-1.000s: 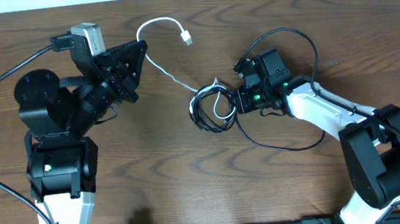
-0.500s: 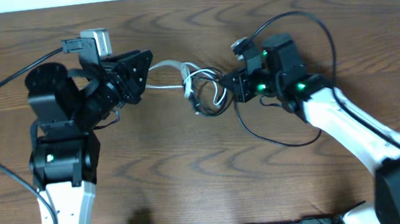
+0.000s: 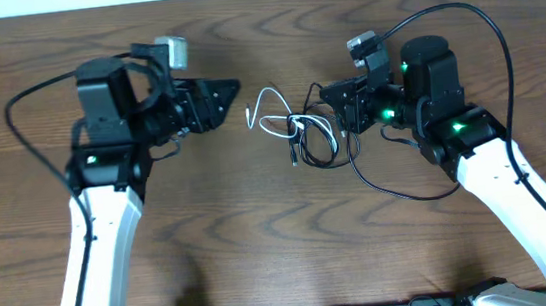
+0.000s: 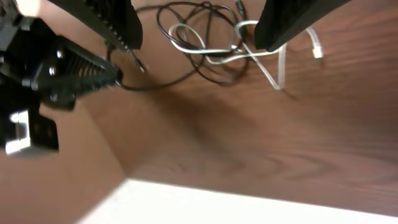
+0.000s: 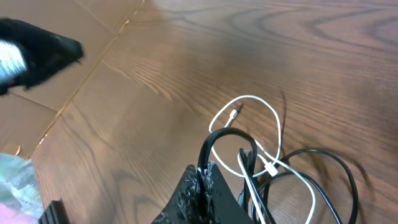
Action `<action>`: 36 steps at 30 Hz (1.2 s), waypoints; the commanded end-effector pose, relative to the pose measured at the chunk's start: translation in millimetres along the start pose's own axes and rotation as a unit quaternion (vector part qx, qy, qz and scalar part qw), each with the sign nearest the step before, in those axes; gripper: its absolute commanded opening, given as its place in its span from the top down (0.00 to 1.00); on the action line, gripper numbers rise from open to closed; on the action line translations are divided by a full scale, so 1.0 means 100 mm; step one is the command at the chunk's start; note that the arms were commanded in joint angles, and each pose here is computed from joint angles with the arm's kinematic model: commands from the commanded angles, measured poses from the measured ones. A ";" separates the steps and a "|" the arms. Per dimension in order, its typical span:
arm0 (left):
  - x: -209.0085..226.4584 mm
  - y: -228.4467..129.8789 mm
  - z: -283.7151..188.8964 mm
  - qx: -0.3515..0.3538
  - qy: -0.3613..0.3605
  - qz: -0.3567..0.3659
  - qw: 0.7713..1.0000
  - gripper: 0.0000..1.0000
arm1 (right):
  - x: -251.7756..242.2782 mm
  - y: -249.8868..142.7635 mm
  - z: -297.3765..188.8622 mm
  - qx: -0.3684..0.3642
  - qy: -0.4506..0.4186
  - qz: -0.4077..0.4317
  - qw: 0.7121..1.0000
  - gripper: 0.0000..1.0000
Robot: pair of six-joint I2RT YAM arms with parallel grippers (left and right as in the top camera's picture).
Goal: Untangle cables
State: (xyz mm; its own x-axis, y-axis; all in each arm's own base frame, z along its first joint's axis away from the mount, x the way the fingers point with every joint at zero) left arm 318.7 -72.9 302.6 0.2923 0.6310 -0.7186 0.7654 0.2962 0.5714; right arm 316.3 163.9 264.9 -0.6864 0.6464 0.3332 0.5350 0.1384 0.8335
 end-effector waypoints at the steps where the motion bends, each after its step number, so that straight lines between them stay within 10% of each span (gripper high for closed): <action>1: -0.07 -0.15 0.22 0.055 -0.051 0.040 0.996 0.37 | 0.09 0.13 -0.12 -0.025 0.011 -0.011 1.000 0.99; 36: 0.20 -1.06 1.47 0.236 -0.049 0.119 0.963 0.43 | 0.06 0.26 -0.60 -0.063 0.018 0.018 0.998 0.99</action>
State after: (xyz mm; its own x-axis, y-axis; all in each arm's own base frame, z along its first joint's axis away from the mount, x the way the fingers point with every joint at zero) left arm 328.6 -193.7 176.3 0.5251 0.5606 -0.6403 0.8375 -0.2067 0.5059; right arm 300.4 127.0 303.7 -0.6703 0.6391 0.3772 0.5142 0.0335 0.8570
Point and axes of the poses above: each gripper's point midway between its finger pads, its own z axis out along the fingers, its own x axis along the line the jaws close on, y = z × x, the point moved 8 cm from there along -z, back along the fingers, and after that the axes turned 13 degrees about -z, right-handed, at the moved point
